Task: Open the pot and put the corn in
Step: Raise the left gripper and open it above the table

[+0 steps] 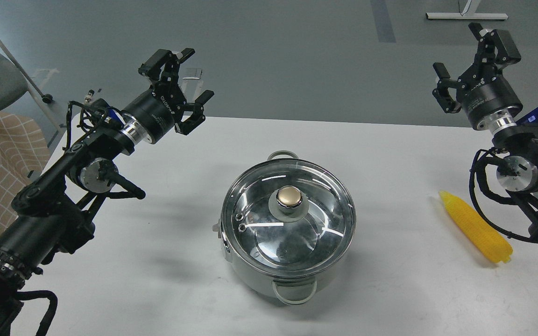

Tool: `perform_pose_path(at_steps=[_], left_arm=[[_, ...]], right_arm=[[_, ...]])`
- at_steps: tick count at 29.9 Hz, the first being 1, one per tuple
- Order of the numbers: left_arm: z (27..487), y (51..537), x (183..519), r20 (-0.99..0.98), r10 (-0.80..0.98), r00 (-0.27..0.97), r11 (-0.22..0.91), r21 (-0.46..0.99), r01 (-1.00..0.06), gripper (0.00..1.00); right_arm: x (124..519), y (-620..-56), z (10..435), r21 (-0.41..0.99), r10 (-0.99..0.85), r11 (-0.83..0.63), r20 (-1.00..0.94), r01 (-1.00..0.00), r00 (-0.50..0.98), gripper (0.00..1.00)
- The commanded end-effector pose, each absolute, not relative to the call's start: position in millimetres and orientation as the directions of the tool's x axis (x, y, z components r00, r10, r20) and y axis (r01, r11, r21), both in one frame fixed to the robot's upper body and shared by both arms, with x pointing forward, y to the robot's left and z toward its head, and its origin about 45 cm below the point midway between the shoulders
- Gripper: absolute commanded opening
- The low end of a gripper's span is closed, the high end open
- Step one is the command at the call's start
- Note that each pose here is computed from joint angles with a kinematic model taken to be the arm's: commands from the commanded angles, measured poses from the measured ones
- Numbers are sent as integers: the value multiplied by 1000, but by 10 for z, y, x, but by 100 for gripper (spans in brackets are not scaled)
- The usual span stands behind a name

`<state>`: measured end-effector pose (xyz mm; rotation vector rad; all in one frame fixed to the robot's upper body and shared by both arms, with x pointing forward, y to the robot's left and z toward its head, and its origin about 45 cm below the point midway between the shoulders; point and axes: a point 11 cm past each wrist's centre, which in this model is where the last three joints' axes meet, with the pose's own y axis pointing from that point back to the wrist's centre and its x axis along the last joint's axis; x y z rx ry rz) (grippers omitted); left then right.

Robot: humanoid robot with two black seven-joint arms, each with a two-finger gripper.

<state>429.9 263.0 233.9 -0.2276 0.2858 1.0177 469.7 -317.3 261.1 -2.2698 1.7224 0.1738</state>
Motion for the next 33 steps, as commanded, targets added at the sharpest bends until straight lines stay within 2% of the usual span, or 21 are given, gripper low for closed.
perform_pose_path(at_steps=[1, 10, 23, 30, 33], left_arm=[[2329, 2636, 4288, -350, 798, 490, 502, -62, -863, 98], [2501, 2691, 4305, -387, 783, 487, 454, -180, -873, 98], [2442, 2784, 4271, -419, 789, 449, 415, -176, -893, 98], [2450, 2920, 4320, -491, 794, 358, 308, -182, -934, 98], [2481, 2949, 4309, -477, 806, 350, 267, -234, -935, 98]], right_arm=[[4691, -3102, 2573, -150, -917, -255, -277, -955, 288, 99], [4676, -3057, 2577, -153, -911, -270, -278, -951, 304, 99], [4637, -2993, 2528, -132, -910, -306, -249, -943, 330, 99], [4649, -2979, 2531, -128, -911, -312, -239, -941, 335, 99], [4645, -2996, 2528, -126, -913, -310, -238, -942, 332, 99]])
